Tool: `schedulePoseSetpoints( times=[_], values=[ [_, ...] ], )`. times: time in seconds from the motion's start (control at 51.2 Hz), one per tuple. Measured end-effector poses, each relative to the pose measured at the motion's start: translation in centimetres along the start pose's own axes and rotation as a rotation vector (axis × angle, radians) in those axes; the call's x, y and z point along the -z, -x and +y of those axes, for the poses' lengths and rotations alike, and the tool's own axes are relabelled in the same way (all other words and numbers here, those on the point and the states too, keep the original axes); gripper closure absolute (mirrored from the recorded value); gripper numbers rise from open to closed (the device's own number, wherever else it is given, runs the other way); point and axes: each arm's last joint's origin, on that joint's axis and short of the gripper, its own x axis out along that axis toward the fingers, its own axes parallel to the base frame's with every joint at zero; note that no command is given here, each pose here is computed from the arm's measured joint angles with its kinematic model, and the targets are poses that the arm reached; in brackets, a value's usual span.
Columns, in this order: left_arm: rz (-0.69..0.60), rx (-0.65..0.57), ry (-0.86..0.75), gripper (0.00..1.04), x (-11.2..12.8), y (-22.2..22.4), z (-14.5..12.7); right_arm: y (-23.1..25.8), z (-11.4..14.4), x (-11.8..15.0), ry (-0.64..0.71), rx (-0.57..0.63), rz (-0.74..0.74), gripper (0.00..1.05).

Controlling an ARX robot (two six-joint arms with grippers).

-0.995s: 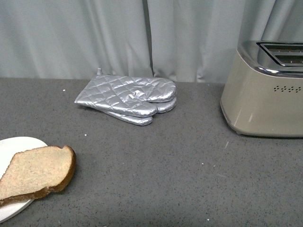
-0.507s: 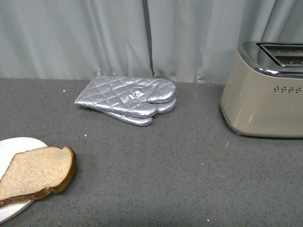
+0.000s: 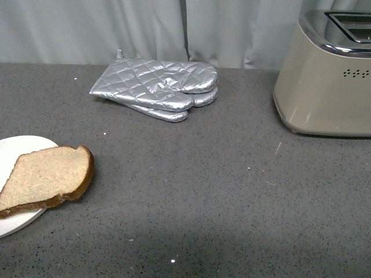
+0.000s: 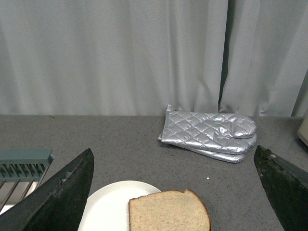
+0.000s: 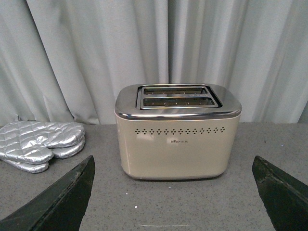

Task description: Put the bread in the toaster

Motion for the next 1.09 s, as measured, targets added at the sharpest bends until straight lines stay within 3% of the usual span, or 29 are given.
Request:
schedulePoseSetpoints(
  times=[1.093],
  values=[
    [0.000, 0.000, 0.000, 0.07, 0.00, 0.00, 0.00, 0.00, 0.00, 0.00, 0.000, 0.000, 0.000, 0.09]
  ],
)
